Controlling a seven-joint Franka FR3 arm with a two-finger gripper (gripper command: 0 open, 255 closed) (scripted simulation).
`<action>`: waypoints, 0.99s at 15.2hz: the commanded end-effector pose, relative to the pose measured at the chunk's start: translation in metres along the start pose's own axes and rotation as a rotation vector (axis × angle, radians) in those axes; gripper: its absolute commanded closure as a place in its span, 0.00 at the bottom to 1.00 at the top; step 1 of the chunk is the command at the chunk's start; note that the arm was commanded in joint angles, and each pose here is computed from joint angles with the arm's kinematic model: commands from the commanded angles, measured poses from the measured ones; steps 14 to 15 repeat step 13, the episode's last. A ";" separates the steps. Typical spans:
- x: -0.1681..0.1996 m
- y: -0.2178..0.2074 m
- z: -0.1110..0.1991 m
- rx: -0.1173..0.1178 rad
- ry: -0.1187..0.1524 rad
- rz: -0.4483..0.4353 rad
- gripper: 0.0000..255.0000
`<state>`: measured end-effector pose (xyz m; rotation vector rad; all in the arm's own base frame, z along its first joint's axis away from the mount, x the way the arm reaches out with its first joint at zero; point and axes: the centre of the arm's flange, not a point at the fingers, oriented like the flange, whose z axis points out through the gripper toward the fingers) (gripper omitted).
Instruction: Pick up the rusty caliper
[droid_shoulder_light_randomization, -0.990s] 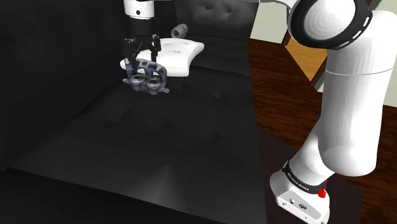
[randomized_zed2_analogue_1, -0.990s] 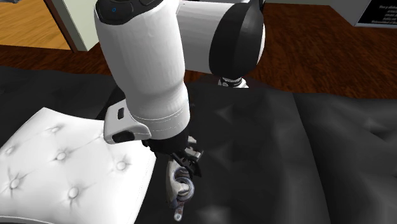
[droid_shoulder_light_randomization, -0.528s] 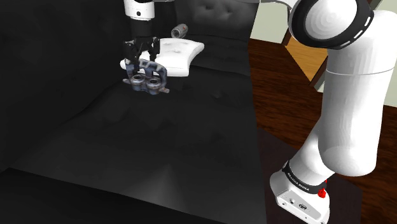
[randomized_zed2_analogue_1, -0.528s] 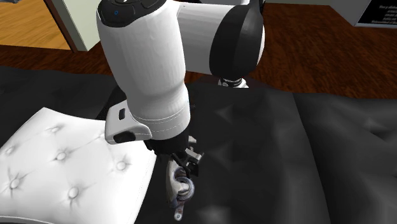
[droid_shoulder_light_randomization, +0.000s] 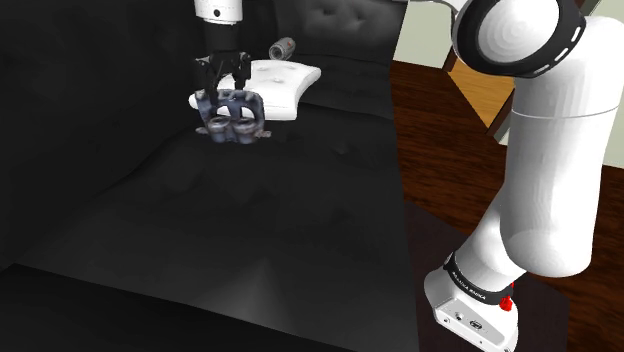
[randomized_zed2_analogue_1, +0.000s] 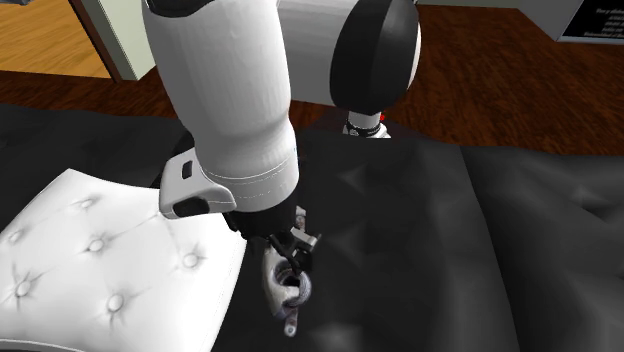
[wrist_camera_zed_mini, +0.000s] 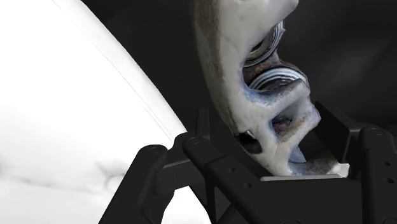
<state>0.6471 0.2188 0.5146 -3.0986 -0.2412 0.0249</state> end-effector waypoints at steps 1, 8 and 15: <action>0.000 -0.001 -0.011 0.000 0.001 0.000 1.00; 0.000 -0.002 -0.048 0.000 0.001 0.000 1.00; 0.000 -0.003 -0.065 0.000 0.001 0.000 1.00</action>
